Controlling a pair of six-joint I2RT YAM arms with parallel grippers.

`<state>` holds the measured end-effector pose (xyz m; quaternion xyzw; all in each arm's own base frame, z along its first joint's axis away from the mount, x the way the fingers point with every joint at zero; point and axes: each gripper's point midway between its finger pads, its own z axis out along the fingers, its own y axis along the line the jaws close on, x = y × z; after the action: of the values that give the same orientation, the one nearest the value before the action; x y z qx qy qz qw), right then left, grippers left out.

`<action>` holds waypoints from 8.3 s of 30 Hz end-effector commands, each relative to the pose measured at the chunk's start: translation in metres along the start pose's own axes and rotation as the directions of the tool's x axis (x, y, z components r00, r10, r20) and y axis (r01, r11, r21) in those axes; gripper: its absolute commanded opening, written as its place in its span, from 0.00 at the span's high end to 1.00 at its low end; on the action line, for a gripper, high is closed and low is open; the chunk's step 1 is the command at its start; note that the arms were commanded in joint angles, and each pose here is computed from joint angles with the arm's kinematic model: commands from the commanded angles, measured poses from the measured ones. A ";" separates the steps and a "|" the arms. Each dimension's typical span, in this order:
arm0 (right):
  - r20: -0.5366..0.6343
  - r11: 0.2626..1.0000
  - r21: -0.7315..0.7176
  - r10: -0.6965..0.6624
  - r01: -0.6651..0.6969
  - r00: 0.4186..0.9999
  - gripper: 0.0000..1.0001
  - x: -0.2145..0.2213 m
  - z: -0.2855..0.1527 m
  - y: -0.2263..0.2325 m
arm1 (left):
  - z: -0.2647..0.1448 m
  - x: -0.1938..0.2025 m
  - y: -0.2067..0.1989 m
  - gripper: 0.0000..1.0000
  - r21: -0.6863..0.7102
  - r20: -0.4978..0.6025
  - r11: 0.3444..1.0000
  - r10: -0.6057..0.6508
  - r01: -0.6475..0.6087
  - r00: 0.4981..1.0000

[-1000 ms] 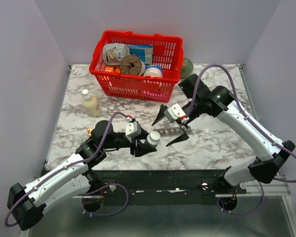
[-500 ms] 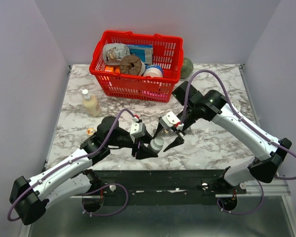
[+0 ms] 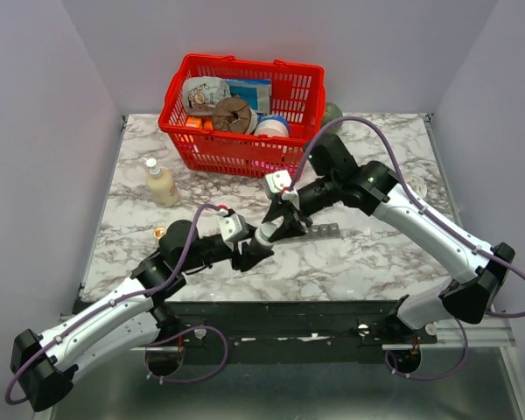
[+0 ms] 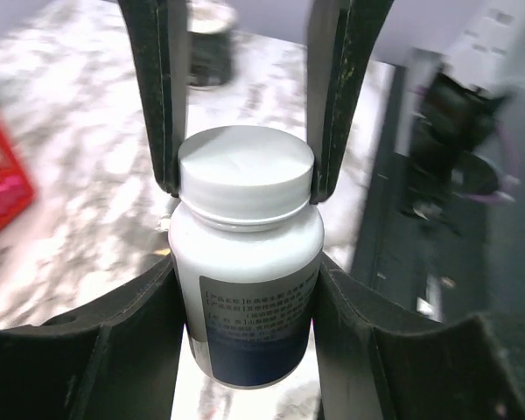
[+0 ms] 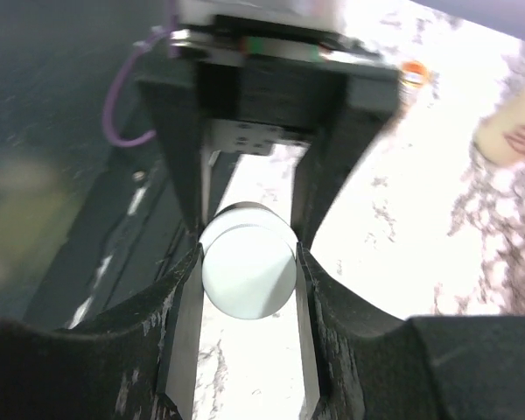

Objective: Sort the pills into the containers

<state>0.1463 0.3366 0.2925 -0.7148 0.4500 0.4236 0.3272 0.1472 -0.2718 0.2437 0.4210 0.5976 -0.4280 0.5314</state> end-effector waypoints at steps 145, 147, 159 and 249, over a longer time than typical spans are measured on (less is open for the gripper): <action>0.050 0.919 0.121 0.371 -0.375 0.927 0.77 0.036 -0.016 -0.017 | -0.011 -0.019 0.034 0.16 -0.149 0.072 0.989 0.014 -0.003 0.997; 0.050 0.920 0.122 0.369 -0.372 0.928 0.77 0.035 -0.016 -0.017 | -0.012 -0.019 0.034 0.11 -0.151 0.066 0.989 0.015 -0.005 0.998; 0.026 0.862 0.325 0.403 -0.389 0.915 0.78 0.072 -0.047 -0.042 | -0.026 -0.018 0.049 0.01 -0.254 0.010 0.966 0.060 -0.055 0.998; -0.275 0.766 0.631 0.367 -0.121 0.889 0.78 0.268 -0.077 -0.175 | 0.088 0.148 0.122 0.89 -0.373 -0.158 0.713 -0.680 0.594 0.716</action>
<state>0.3768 0.2362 0.1011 -0.5792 0.7041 0.1740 0.3722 0.2723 -0.3014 0.0805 0.1572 0.8434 -0.3981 0.3249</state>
